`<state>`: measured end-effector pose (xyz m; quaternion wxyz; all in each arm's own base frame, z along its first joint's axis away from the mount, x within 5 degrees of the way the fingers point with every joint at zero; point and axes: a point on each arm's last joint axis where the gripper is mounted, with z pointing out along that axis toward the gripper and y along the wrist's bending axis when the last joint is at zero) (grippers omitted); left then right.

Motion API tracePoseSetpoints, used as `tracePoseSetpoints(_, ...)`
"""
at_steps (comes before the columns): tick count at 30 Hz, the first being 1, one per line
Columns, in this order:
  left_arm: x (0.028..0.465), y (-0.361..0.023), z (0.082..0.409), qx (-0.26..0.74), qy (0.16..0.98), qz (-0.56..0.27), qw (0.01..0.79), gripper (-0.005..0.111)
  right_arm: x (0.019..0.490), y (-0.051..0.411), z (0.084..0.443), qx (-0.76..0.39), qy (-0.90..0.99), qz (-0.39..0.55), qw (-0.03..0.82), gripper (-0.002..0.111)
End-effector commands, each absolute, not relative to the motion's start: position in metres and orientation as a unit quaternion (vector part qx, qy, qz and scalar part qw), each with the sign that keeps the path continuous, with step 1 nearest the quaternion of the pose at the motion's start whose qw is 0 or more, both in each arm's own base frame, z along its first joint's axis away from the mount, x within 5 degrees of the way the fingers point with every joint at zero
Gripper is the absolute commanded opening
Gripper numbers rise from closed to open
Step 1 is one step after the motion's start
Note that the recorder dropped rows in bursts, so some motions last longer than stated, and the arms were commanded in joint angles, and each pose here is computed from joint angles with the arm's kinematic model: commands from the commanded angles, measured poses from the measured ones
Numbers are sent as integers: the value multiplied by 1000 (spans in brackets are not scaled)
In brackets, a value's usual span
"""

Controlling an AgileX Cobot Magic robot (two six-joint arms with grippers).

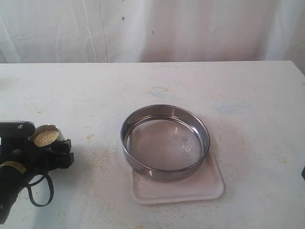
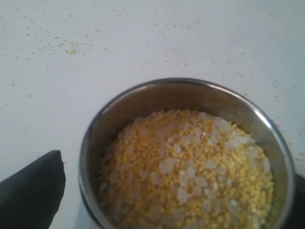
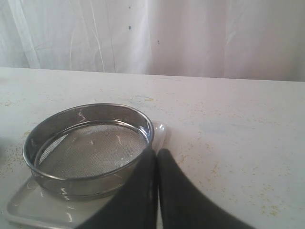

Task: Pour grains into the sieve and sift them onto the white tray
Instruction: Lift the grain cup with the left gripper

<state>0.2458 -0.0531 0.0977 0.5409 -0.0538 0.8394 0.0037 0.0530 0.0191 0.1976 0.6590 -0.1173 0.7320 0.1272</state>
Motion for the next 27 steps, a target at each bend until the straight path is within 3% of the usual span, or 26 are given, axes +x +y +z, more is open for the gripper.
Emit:
tracePoseSetpoints(1, 245, -52, 96, -64, 840, 5, 539, 105, 53, 19, 197, -116, 729, 125, 663, 0)
tracePoseSetpoints(22, 250, -53, 99, -74, 834, 6, 547, 105, 53, 19, 197, -116, 729, 125, 663, 0)
tracePoseSetpoints(24, 250, -52, 99, -76, 834, 7, 546, 100, 53, 19, 197, -116, 729, 125, 663, 0)
tracePoseSetpoints(27, 250, -52, 99, -76, 834, 7, 546, 81, 53, 19, 197, -116, 729, 125, 663, 0)
